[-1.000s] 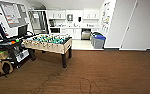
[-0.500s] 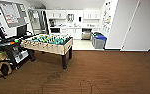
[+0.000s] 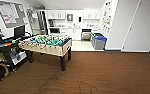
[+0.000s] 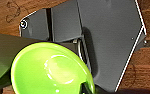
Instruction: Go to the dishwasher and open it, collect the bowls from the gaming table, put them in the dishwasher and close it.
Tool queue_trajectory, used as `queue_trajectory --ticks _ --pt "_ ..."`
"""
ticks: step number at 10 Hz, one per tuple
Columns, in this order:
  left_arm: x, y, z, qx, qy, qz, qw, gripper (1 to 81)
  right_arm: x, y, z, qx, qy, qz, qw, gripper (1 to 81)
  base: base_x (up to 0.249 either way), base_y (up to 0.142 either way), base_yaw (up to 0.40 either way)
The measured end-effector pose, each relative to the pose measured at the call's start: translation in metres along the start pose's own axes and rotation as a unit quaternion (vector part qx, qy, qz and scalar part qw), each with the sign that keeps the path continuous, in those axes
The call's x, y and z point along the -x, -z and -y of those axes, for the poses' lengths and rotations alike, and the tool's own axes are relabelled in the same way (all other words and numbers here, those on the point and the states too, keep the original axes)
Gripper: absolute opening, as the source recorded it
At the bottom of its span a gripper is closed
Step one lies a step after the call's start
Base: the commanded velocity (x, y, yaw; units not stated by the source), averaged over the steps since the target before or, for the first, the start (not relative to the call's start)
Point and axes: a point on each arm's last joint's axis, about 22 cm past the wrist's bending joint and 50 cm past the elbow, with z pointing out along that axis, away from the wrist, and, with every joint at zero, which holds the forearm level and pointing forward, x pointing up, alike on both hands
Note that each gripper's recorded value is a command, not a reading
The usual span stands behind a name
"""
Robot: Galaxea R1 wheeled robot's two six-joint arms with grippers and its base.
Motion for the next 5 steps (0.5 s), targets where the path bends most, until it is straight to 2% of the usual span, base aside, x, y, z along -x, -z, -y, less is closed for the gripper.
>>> queue_trajectory --ticks 5 --pt "0.0011 0.0003 0.0003 0.000 0.000 0.000 1.0000 1.0 -0.0021 -0.0006 0.0017 -0.001 0.001 -0.001 1.0000 1.0 0.124 -0.084 0.000"
